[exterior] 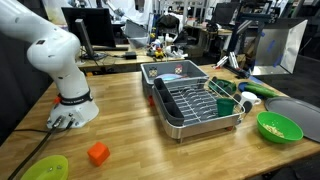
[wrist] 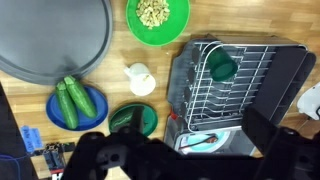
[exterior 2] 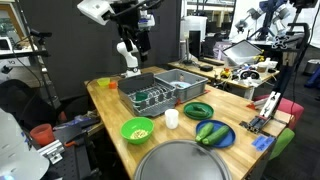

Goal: Pour the contents of the green cup into the green bowl

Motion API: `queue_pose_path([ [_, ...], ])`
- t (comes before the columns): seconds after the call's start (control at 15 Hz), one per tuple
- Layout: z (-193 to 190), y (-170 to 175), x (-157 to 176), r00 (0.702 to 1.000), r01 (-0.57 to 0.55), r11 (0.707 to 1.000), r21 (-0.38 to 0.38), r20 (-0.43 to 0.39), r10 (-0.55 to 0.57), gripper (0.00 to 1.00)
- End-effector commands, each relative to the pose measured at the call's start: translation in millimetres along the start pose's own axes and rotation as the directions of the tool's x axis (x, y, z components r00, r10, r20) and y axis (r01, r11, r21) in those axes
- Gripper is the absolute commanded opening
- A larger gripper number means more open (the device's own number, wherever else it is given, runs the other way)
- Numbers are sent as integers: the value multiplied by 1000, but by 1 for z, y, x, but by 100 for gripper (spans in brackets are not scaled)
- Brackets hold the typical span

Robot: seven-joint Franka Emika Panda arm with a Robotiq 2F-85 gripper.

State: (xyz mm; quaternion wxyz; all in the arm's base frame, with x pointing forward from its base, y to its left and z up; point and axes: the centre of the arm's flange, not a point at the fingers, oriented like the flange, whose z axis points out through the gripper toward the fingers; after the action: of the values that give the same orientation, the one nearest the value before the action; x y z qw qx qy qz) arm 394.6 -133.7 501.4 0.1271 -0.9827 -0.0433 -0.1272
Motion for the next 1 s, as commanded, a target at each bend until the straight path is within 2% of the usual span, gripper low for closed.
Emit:
queue_pose_path([
  [0.0,5,-4,1,1000,7,1000,3,11,-7,100],
  [0.47,7,-3,2,1000,11,1000,3,15,-11,100],
  [0.67,27,-13,16,996,66,995,77,59,-71,100],
  [0.73,41,-20,24,992,120,987,105,33,-124,100],
  [0.93,87,-43,44,976,197,959,201,47,-211,100],
])
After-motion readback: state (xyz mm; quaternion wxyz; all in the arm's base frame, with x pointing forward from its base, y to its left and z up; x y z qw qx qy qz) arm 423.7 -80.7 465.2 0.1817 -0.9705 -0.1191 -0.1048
